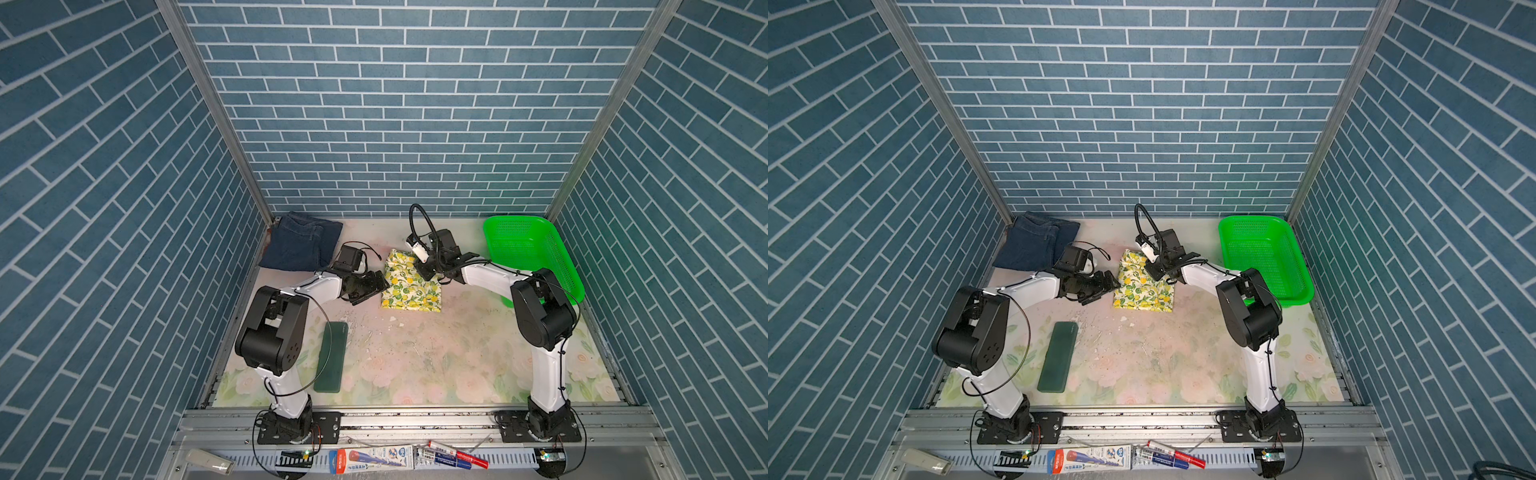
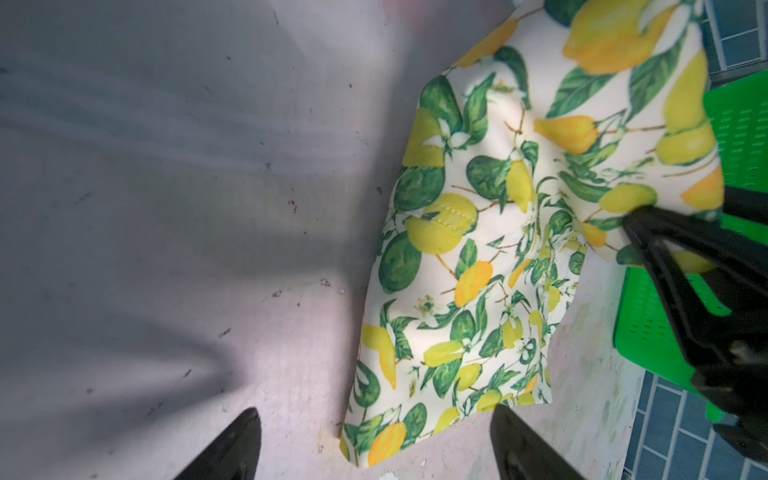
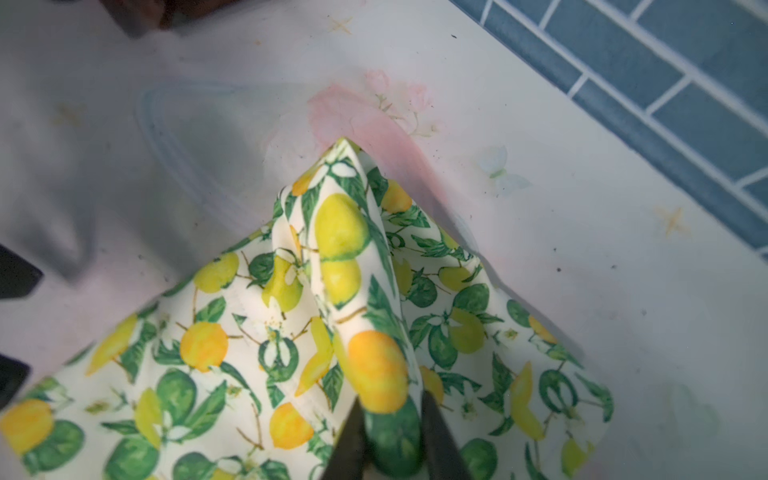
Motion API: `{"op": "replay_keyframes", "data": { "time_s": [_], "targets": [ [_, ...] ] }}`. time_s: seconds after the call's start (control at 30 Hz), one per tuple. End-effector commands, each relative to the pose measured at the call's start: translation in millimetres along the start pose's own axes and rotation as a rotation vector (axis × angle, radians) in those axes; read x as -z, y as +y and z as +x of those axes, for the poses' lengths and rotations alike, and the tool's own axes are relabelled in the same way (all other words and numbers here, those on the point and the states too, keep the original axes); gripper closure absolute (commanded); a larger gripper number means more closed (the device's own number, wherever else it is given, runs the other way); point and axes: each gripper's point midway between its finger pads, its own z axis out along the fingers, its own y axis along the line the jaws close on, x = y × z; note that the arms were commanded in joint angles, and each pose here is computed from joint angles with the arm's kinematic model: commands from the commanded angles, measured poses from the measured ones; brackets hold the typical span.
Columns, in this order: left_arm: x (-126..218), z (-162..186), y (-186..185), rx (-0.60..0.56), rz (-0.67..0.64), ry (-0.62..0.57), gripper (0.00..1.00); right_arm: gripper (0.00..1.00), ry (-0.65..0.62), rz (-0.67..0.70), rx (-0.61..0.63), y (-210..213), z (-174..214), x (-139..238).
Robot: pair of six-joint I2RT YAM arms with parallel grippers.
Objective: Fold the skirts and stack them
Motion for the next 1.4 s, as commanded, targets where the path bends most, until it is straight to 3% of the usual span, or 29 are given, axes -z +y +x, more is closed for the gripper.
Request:
{"op": "replay_keyframes", "data": {
  "time_s": [0.0,0.47,1.0,1.37],
  "targets": [
    [6,-1,2,0.002,-0.010,-0.011,0.13,1.00,-0.060,0.017,0.020,-11,-27,20],
    [11,-3,-3,0.000,-0.002,-0.017,0.14,1.00,-0.106,-0.131,-0.141,-31,-44,59],
    [13,-5,-5,0.002,0.000,-0.019,0.15,1.00,-0.038,-0.172,-0.374,-66,7,20],
    [14,-13,-13,-0.023,0.001,-0.029,0.16,1.00,0.067,-0.087,-0.414,-88,45,-17]
  ]
}}
